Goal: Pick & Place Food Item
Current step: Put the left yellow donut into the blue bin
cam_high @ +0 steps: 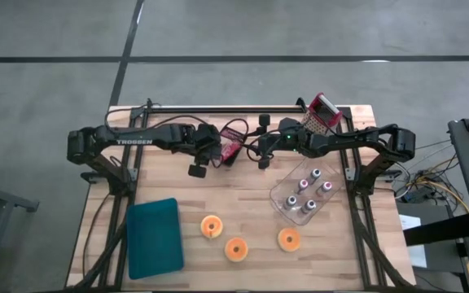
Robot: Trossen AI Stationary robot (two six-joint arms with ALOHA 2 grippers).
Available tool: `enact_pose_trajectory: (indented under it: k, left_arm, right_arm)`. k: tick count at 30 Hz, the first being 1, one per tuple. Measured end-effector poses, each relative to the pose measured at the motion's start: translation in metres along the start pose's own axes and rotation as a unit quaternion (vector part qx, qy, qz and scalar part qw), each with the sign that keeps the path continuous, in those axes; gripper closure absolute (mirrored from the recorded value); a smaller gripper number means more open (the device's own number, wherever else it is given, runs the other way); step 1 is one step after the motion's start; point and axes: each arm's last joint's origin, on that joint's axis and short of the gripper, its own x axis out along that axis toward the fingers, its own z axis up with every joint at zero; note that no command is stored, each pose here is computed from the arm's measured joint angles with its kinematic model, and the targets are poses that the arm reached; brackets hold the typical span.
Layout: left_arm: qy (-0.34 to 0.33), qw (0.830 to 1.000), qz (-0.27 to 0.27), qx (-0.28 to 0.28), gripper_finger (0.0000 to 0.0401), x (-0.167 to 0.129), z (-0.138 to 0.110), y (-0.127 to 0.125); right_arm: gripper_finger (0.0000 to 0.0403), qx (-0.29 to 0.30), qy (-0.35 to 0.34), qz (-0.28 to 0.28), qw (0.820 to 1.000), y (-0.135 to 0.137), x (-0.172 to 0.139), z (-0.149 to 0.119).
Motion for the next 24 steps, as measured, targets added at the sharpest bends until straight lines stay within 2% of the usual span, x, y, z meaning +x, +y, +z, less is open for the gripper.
enact_pose_trajectory:
  k: [10,16,21,24]
  left_arm:
    - [-0.002,1.000,0.000,0.001,0.0205,-0.001,0.001,-0.002]
    - [-0.017,1.000,0.008,0.006,0.0193,-0.008,0.002,-0.001]
    - [-0.055,0.998,0.027,0.005,0.0193,-0.031,0.006,0.002]
    - [-0.106,0.993,0.043,0.004,0.0193,-0.055,0.011,0.000]
  right_arm:
    - [0.0264,0.000,0.000,0.000,1.000,0.000,0.000,0.000]
    - [0.0264,-0.001,0.000,0.000,1.000,0.000,0.000,0.000]
    - [0.0264,-0.001,0.000,0.000,1.000,0.000,0.000,0.000]
    - [0.0264,0.000,0.000,0.000,1.000,0.000,0.000,0.000]
